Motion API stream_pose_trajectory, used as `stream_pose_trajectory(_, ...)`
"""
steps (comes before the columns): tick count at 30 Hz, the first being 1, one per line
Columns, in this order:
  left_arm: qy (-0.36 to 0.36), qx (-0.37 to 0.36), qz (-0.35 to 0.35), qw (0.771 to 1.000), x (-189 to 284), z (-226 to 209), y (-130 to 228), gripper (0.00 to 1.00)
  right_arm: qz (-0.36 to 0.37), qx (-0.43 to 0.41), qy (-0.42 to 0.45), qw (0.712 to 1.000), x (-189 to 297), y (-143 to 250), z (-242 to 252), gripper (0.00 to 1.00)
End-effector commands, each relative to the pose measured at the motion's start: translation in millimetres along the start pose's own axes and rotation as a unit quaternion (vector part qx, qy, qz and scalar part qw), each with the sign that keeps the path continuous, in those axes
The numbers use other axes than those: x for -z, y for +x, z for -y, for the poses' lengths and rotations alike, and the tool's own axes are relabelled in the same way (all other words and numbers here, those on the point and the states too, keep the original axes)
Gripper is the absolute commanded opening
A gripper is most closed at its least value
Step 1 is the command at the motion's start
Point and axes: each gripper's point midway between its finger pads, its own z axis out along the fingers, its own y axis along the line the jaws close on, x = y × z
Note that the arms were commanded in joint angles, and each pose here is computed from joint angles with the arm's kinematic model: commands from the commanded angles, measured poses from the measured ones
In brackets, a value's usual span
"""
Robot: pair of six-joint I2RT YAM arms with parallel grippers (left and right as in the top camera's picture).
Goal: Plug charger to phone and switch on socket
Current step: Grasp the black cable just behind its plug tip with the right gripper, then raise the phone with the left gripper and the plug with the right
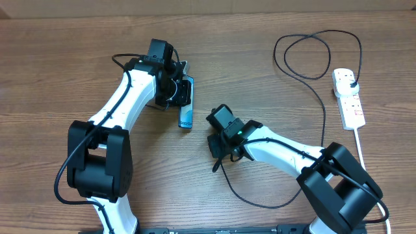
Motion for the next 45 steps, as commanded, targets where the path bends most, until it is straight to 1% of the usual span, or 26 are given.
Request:
stream_pose_trajectory(1,0.003,-0.008,0.004,1.0,1.9,3.9,-1.7,0.06,-0.021,0.013,0.033,0.999,-13.8,19.4,5.2,0.16)
stream_pose_trajectory(6,0.003,-0.008,0.004,1.0,1.9,3.8,-1.7,0.06,-0.019,0.006,0.042,0.999,-13.7,20.3,5.9,0.07)
stream_pose_trajectory(9,0.003,-0.008,0.004,1.0,1.9,3.8,-1.6,0.06,-0.019,0.006,0.042,0.999,-13.7,20.1,5.9,0.06)
stream_pose_trajectory(10,0.003,-0.008,0.004,1.0,1.9,3.8,-1.6,0.06,-0.017,0.006,0.043,0.999,-13.7,19.2,6.3,0.04)
stream_pose_trajectory(26,0.002,-0.014,-0.004,1.0,1.9,3.1,2.3,0.04,-0.011,0.007,0.052,0.999,-13.4,17.3,9.2,0.04)
stream_pose_trajectory(31,-0.023,-0.014,0.01,1.0,2.1,-5.2,-4.0,0.04,-0.02,0.009,0.046,0.999,-13.5,20.8,7.7,0.04)
stream_pose_trajectory(42,-0.021,0.003,0.012,1.0,1.8,-3.8,-4.5,0.04,-0.021,-0.003,0.053,0.998,-12.8,18.6,17.0,0.04)
stream_pose_trajectory(45,0.0,0.01,0.004,1.0,1.9,3.2,-1.4,0.04,-0.026,-0.011,0.046,0.999,-12.6,18.4,19.3,0.04)
